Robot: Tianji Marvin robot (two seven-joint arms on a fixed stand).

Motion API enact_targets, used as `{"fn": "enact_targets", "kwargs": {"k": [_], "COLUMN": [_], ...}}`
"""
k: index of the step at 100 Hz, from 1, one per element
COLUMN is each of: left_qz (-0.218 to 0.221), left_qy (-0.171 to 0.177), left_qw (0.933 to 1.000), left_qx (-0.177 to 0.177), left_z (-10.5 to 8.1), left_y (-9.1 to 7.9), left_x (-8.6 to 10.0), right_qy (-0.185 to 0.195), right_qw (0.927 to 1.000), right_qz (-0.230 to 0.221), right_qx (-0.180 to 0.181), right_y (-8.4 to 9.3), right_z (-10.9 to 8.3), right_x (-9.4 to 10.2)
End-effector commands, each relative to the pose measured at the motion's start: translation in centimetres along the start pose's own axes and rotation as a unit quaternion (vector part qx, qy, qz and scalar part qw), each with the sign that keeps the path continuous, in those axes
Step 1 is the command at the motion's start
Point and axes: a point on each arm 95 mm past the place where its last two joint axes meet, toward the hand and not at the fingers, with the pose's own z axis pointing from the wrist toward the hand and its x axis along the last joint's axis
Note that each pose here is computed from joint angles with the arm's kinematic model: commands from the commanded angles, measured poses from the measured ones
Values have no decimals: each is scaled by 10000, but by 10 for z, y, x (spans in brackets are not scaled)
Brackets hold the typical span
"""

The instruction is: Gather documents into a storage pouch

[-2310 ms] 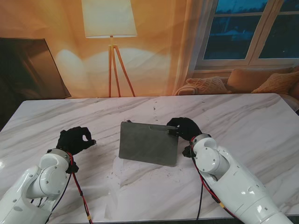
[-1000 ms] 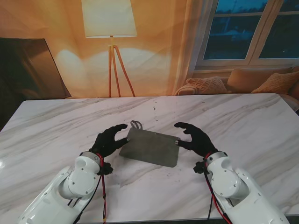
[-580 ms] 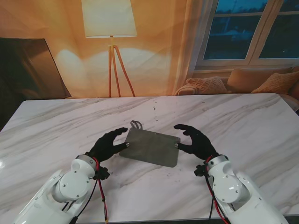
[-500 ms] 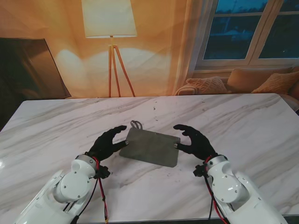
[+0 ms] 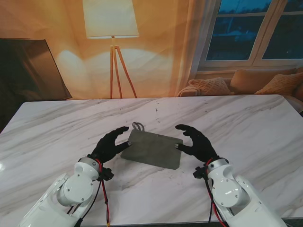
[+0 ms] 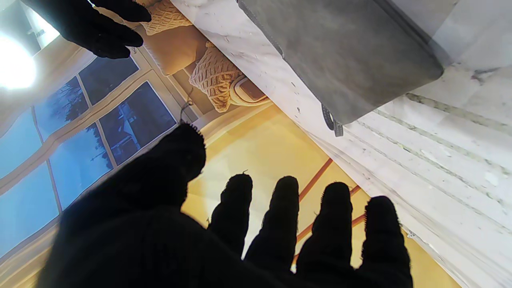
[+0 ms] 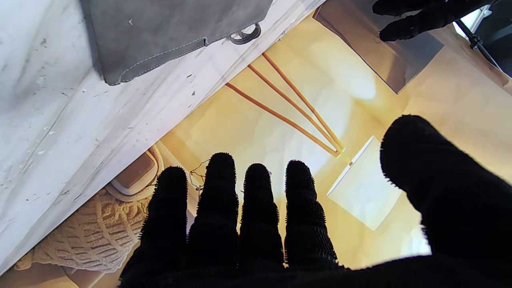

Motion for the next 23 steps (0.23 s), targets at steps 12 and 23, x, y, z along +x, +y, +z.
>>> {"fn": "enact_targets", "kwargs": {"k": [12, 23], "left_qz": [-34, -32], "left_qy": [67, 99], "left_qw": [10000, 9999], "left_qx": [-51, -20], "left_z": [-2, -2], "left_y": [2, 2], "left_x": [1, 1], "right_qy": [-21, -30], "right_qw": [10000, 9999], "right_qz": [19, 9], "right_qx": [84, 106], "right_y": [-2, -2], "right_z": [-1, -1], "right_x": [3, 2]}}
